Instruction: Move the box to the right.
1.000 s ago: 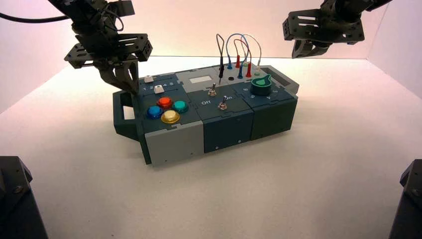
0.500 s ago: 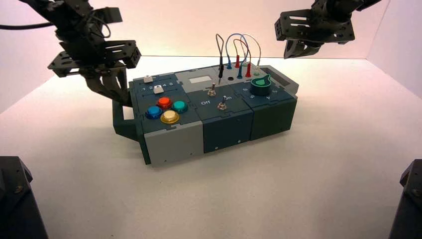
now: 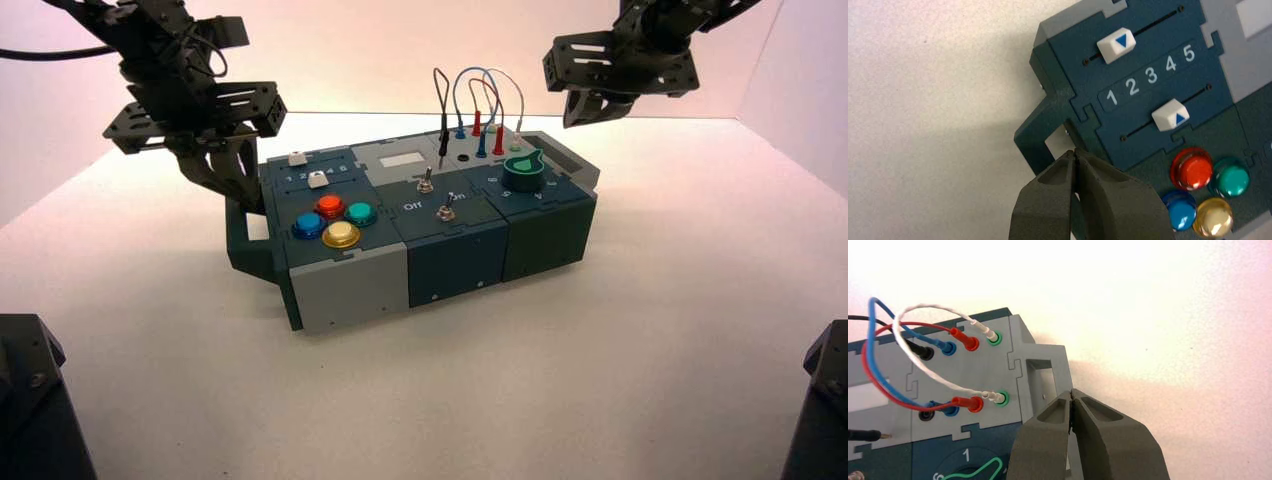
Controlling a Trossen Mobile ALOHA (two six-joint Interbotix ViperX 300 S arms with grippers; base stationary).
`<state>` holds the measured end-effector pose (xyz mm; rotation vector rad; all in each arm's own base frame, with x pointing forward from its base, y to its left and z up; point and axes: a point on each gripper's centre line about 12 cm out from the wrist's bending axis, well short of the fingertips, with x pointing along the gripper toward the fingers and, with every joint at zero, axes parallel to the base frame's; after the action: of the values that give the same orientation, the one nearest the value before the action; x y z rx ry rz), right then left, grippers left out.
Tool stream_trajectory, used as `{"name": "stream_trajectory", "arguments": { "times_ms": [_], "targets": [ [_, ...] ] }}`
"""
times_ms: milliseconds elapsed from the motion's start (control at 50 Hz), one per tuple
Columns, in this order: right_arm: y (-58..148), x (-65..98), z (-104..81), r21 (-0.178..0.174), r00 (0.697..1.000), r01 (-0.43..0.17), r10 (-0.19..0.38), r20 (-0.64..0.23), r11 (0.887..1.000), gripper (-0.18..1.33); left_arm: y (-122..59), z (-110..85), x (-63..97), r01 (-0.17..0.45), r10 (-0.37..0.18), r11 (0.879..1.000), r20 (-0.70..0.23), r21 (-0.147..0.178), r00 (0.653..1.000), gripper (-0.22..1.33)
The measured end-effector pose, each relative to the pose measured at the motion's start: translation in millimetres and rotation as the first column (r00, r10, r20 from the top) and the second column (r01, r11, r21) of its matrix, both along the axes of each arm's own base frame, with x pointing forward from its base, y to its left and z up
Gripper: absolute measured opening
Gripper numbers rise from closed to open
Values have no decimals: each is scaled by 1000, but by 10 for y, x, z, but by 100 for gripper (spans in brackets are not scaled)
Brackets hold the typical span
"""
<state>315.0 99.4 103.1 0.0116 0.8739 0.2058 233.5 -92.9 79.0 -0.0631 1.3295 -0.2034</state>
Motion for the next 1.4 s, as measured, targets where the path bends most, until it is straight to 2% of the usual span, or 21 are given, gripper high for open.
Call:
{"name": "stream_trajectory", "arguments": {
  "times_ms": [260, 600, 820, 1040, 1400],
  "targets": [
    [38, 47, -74, -3, 999, -17, 17, -40, 1000, -14, -15, -54, 87, -4, 4, 1000, -10, 6, 1000, -16],
    [61, -26, -133, 6, 993, -40, 41, -114, 999, -14, -42, -101, 194, -5, 5, 1000, -18, 10, 1000, -16],
    [86, 10, -157, 3, 987, -66, 66, -145, 998, -14, -66, -114, 262, -1, 1, 1000, -17, 10, 1000, -16],
    [83, 86, -255, -11, 975, -97, 93, -201, 995, -14, -68, -117, 269, 1, 0, 1000, -19, 10, 1000, -16],
    [23, 131, -286, -6, 970, -84, 80, -232, 996, -15, -82, -109, 271, 5, -5, 1000, -16, 9, 1000, -16]
  ]
}}
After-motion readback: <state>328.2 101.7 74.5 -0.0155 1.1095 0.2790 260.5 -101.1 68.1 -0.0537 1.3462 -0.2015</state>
